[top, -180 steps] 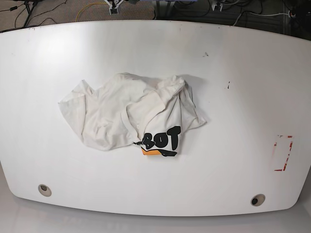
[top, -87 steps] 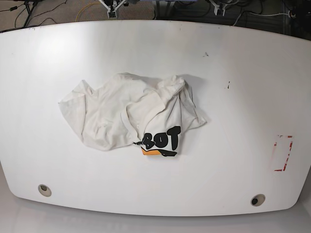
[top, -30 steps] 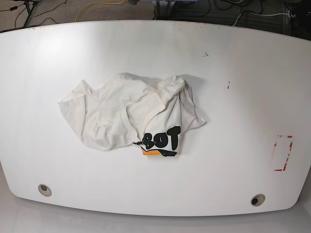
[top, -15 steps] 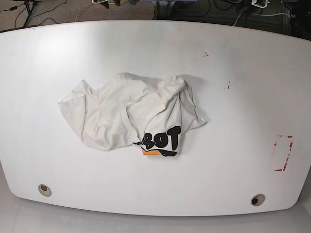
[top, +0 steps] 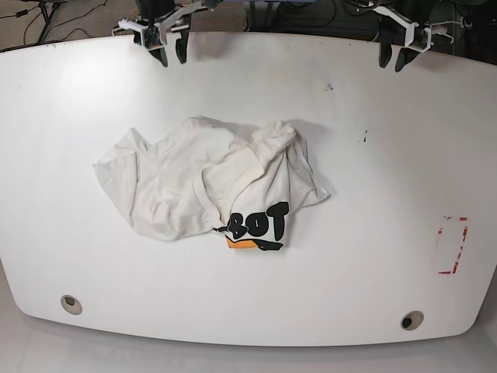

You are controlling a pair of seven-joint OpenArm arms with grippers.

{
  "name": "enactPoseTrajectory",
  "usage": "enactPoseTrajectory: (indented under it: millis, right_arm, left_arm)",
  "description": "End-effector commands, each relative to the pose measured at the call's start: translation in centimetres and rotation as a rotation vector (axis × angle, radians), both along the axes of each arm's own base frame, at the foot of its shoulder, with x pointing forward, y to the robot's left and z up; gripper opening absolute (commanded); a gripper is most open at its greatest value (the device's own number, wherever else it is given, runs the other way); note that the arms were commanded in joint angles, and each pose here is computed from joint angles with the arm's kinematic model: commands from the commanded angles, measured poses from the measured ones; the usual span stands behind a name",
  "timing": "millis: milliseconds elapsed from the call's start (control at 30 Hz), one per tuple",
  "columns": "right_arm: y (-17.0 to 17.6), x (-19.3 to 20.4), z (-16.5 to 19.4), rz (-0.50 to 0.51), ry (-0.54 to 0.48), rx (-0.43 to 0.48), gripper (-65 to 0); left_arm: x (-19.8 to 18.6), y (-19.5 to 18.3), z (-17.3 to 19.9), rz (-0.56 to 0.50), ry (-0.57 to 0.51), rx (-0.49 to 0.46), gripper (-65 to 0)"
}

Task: Layout the t-shirt on the table in an organized manner, then fold the t-shirt properly
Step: 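Lower the right gripper to the crumpled white t-shirt's edge and pinch it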

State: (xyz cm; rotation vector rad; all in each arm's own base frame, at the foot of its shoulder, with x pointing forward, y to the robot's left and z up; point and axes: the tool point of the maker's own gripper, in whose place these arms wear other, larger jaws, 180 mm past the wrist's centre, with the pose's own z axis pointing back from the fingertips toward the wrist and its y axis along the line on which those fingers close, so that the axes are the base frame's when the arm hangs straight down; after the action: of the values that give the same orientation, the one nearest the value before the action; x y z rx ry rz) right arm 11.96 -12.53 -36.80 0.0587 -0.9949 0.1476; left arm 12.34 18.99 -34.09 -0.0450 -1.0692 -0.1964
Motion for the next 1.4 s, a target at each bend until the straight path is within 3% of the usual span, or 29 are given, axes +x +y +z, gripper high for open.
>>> enactPoseTrajectory:
  millis: [0,300,667,933,1200,1367]
  right_arm:
    - [0.1,1.3,1.1,0.0,-0.056,0.01,-45.0]
    - [-0.1,6.2,1.1,0.006,-0.06,-0.02,-44.1]
    - [-0.6,13.2,3.8,-0.001,-0.14,-0.05,-24.7]
    - [-3.6,17.4,4.7,-0.04,-0.138,-0.12,-24.9]
    - [-9.0,20.4,3.7,-0.163,-0.105,-0.153,-24.3]
    - [-10.1,20.8,1.5,-0.138,-0.044,-0.16,-24.3]
  left_arm:
    - [1.4,-0.4,1.0,-0.008,-0.05,-0.009,-40.6]
    - [4.5,-0.6,1.6,-0.01,-0.099,-0.005,-30.0]
    - [6.5,-0.5,2.1,-0.008,-0.125,0.002,-29.6]
    - [7.0,-0.4,2.3,-0.004,-0.132,0.003,-29.7]
    - [7.0,-0.4,2.2,-0.003,-0.131,0.005,-29.7]
    - [7.0,-0.3,2.2,-0.002,-0.13,0.005,-29.7]
